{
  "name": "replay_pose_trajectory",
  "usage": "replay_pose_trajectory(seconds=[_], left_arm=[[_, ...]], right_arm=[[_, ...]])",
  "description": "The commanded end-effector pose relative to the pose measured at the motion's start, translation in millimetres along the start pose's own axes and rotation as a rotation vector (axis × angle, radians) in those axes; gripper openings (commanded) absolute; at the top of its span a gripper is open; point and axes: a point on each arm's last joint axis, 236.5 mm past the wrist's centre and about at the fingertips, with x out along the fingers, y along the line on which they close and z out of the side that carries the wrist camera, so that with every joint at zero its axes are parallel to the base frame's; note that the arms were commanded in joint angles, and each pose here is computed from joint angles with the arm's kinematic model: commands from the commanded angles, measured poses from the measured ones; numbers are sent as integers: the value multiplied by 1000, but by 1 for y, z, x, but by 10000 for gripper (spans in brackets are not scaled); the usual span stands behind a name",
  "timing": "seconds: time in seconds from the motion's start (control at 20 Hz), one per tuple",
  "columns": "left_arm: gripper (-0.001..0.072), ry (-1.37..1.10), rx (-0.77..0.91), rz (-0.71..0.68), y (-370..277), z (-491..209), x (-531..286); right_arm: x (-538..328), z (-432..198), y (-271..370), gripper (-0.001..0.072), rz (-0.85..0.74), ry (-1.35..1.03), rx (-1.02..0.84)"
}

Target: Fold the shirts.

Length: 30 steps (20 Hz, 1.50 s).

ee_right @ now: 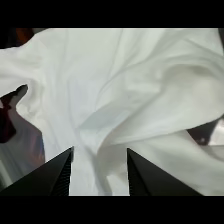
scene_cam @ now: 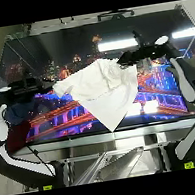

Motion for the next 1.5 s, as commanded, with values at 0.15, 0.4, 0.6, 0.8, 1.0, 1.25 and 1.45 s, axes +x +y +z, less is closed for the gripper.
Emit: replay_pose_trajectory(seconds=[0.15,0.4,0.6,0.8,1.0,1.25,1.45], left_arm=[[293,88,90,177,-18,0,-50],[293,144,65,278,-3,-25,-51],[293,152,109,376,20,-19,-27],[293,189,163,500,58,-17,2],[537,253,237,469,46,-9,37],[716,388,326,477,39,-5,53],[716,533,344,551,63,-19,72]], right_arm=[[-100,-39,-7,357,-84,94,104],[-103,-121,-67,376,-232,153,293],[-79,-148,-105,653,-293,110,390],[-66,-134,-125,652,-326,31,408],[-43,-123,-125,651,-269,-12,419],[-13,-127,-117,391,-218,16,404],[-6,-125,-106,351,-183,20,408]])
